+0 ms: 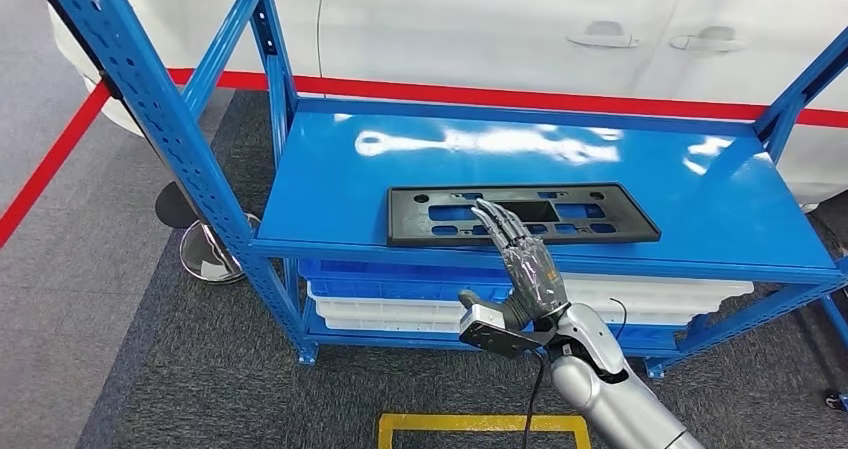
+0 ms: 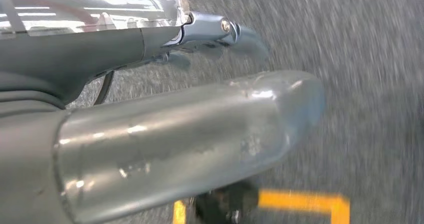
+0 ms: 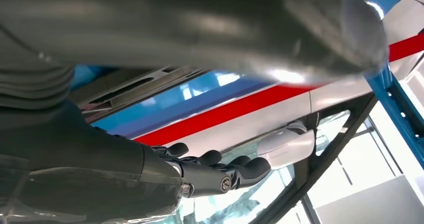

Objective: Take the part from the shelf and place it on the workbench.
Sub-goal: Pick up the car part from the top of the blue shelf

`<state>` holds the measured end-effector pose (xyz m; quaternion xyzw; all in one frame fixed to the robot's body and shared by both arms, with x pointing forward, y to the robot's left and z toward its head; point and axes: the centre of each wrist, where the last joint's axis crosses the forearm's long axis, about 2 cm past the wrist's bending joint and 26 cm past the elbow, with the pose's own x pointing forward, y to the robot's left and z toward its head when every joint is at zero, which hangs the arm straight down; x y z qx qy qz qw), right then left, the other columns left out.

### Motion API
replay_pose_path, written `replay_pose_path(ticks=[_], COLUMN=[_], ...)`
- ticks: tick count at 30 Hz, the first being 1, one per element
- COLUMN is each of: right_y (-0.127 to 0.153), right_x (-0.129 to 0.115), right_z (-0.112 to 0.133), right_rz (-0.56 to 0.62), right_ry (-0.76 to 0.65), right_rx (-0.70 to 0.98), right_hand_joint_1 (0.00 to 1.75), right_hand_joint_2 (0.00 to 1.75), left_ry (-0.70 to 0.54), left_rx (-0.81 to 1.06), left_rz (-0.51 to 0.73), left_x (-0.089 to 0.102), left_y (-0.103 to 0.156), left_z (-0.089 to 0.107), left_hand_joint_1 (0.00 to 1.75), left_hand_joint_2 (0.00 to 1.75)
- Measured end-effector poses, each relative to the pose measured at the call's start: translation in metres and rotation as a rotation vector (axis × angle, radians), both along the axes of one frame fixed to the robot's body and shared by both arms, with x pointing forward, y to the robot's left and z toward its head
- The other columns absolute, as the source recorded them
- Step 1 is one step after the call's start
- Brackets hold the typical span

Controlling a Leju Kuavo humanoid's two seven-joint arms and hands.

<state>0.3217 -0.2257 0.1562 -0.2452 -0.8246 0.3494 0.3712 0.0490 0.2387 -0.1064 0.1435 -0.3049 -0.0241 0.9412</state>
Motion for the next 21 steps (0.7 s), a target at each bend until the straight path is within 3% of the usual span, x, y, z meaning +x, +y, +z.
replay_pose_path(ticks=[7,20,21], right_y=[0.002,0.004,0.004], right_x=[0.005,0.003,0.003], right_z=[0.007,0.003,0.003], right_rz=[-0.006,-0.001,0.000], right_ry=[-0.020,-0.007,-0.007], right_rx=[0.015,0.013,0.011], right_hand_joint_1=[0.00,0.00,0.00], right_hand_joint_2=[0.00,0.00,0.44], left_ry=[-0.019,-0.039,-0.046], left_rx=[-0.039,-0.005,-0.002], left_rz=[0.004,0.029,0.030], left_x=[0.006,0.008,0.008], left_y=[-0.034,-0.036,-0.036], left_z=[0.006,0.007,0.007], left_hand_joint_1=[0.00,0.00,0.00], left_hand_joint_2=[0.00,0.00,0.00])
